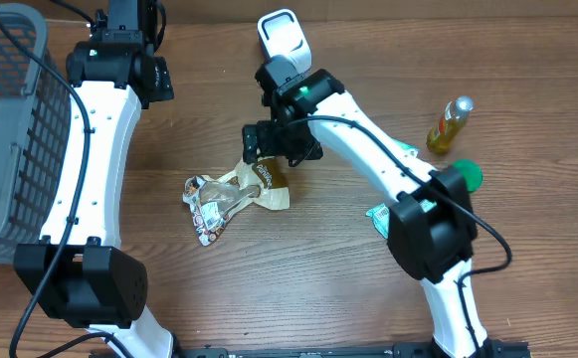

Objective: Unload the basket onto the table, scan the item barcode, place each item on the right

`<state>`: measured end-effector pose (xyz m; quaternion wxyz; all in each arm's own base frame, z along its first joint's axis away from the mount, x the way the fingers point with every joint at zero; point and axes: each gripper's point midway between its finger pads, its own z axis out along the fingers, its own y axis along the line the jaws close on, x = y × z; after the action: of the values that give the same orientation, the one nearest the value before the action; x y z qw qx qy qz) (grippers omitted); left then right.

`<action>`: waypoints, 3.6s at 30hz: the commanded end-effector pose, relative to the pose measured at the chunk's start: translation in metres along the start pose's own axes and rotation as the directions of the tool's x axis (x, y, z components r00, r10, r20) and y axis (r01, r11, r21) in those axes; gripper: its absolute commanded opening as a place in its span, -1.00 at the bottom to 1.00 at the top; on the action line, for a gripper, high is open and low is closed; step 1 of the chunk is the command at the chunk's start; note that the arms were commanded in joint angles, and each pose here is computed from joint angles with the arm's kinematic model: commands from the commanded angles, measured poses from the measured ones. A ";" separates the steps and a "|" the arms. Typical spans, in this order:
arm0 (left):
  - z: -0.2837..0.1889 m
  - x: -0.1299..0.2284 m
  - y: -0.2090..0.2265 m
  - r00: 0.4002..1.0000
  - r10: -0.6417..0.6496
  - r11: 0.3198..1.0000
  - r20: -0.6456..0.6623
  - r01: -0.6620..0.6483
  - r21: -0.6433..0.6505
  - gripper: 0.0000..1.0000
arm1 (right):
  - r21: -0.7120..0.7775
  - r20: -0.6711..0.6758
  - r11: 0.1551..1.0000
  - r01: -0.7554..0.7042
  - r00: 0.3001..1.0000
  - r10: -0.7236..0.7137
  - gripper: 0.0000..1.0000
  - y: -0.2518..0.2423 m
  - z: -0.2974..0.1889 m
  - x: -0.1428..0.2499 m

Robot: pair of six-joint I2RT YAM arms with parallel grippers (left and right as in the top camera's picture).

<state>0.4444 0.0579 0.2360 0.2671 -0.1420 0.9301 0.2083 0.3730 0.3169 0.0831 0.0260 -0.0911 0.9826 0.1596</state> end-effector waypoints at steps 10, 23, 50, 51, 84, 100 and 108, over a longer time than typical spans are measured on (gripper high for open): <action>-0.011 -0.008 0.004 0.999 -0.005 1.000 0.034 0.005 -0.003 0.99 | 0.008 -0.041 0.991 0.130 0.991 -0.130 1.00 0.017 0.039 0.010; -0.011 -0.008 0.004 0.999 -0.005 1.000 0.034 0.005 -0.003 0.99 | 0.009 -0.050 0.991 0.137 0.989 -0.136 0.99 0.010 0.068 0.018; -0.012 -0.008 0.004 0.999 -0.005 1.000 0.035 0.005 -0.003 0.99 | -0.264 -0.072 0.964 0.022 0.996 -0.043 -0.36 -0.012 -0.034 -0.003; -0.011 -0.008 0.004 0.999 -0.005 1.000 0.034 0.005 -0.003 0.99 | -0.261 -0.075 0.965 0.024 0.996 -0.046 -0.38 -0.016 -0.035 -0.003; -0.011 -0.008 0.004 0.999 -0.005 1.000 0.034 0.005 -0.003 0.99 | 0.280 0.686 0.877 0.390 0.558 -0.467 -0.93 -0.026 -0.232 -0.176; -0.011 -0.008 0.004 0.999 -0.005 1.000 0.035 0.005 -0.003 0.99 | 0.625 0.661 0.749 0.220 0.362 -0.657 -0.93 -0.062 -0.205 -0.262; -0.011 -0.008 0.004 0.999 -0.005 1.000 0.034 0.005 -0.003 0.99 | 0.627 0.634 0.740 0.241 0.393 -0.666 -0.93 -0.052 -0.176 -0.260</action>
<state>0.4444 0.0579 0.2359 0.2670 -0.1420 0.9301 0.2084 0.6402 0.2437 0.2489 0.5487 -0.2625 0.7919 -0.0548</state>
